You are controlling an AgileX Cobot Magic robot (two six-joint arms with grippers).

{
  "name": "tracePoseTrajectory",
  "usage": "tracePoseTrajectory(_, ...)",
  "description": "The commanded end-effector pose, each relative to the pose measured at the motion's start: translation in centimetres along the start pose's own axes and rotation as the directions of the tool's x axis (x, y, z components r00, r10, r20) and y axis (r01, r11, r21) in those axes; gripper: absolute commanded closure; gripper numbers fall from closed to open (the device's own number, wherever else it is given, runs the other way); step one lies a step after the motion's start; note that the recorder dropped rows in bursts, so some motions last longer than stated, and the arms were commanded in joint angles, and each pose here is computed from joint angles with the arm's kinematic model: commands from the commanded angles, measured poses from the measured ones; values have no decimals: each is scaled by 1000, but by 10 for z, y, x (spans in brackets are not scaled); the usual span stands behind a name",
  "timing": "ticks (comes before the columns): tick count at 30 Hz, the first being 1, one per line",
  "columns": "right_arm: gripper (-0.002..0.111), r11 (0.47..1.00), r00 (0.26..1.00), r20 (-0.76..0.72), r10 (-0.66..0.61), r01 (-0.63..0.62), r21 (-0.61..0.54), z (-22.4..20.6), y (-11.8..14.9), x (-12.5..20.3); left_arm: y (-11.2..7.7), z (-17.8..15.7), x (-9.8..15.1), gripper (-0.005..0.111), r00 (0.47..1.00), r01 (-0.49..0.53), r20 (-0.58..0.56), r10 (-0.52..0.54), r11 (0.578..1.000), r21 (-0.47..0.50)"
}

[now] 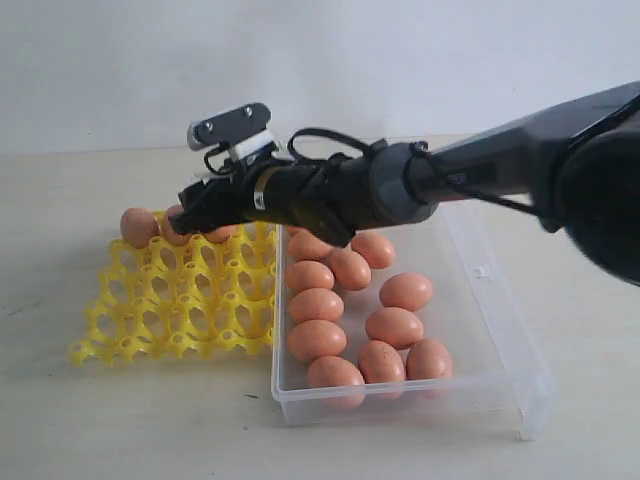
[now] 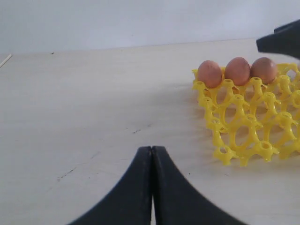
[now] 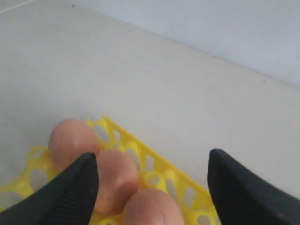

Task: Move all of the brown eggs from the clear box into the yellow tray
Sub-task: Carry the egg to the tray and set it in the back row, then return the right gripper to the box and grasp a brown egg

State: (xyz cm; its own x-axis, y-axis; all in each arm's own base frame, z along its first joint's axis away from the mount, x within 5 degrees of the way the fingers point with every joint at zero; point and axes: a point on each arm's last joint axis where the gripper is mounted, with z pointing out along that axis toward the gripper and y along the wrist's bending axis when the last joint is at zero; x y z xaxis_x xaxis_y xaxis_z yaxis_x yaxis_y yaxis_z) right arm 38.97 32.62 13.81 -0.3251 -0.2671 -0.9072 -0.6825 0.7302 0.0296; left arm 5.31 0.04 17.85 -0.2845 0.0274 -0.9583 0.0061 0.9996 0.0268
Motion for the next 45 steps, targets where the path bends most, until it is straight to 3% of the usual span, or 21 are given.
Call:
tracePoseTrajectory(1, 44, 992, 995, -46, -94, 97, 79, -49, -6, -61, 0, -1, -2, 107, 1000, 2, 15, -2, 1000, 6)
tracePoseTrajectory(6, 48, 958, 918, -393, -57, 161, 236, -98, -24, -71, 0, -1, -2, 107, 1000, 2, 15, -2, 1000, 6)
tracePoseTrajectory(11, 49, 904, 709, -671, -217, 405, 135, -114, -44, -51, 0, -1, -2, 107, 1000, 2, 15, -2, 1000, 6)
tracePoseTrajectory(13, 49, 911, 675, -717, -173, 387, 144, -111, -54, -40, 0, -1, -2, 107, 1000, 2, 15, -2, 1000, 6)
tracePoseTrajectory(16, 49, 925, 696, -718, 19, 261, 278, -102, -74, -20, 0, -1, -2, 107, 1000, 2, 15, -2, 1000, 6)
tracePoseTrajectory(19, 49, 936, 691, -720, 62, 209, 282, -91, -82, -5, 0, -1, -2, 107, 1000, 2, 15, -2, 1000, 6)
tracePoseTrajectory(22, 49, 943, 682, -727, 82, 183, 278, -86, -83, 4, 0, -1, -2, 107, 1000, 2, 15, -2, 1000, 6)
tracePoseTrajectory(26, 49, 953, 722, -685, 92, 134, 270, -74, -82, 11, 0, -1, -2, 107, 1000, 2, 15, -2, 1000, 6)
tracePoseTrajectory(31, 49, 959, 675, -735, 69, 157, 234, -62, -83, 34, 0, -1, -2, 107, 1000, 2, 15, -2, 1000, 6)
tracePoseTrajectory(33, 60, 959, 665, -743, 69, 160, 233, -60, -83, 38, 0, -1, -2, 107, 1000, 2, 15, -2, 1000, 6)
tracePoseTrajectory(36, 101, 955, 661, -750, 37, 198, 221, -61, -85, 37, 0, -1, -2, 107, 1000, 2, 15, -2, 1000, 6)
tracePoseTrajectory(37, 108, 955, 655, -755, 18, 213, 207, -61, -85, 37, 0, -1, -2, 107, 1000, 2, 15, -2, 1000, 6)
tracePoseTrajectory(40, 108, 954, 693, -721, 7, 212, 213, -68, -84, 20, 0, -1, -2, 107, 1000, 2, 15, -2, 1000, 6)
tracePoseTrajectory(45, 108, 974, 892, -445, 83, 22, 225, -69, -73, -24, 0, -1, -2, 107, 1000, 2, 15, -2, 1000, 6)
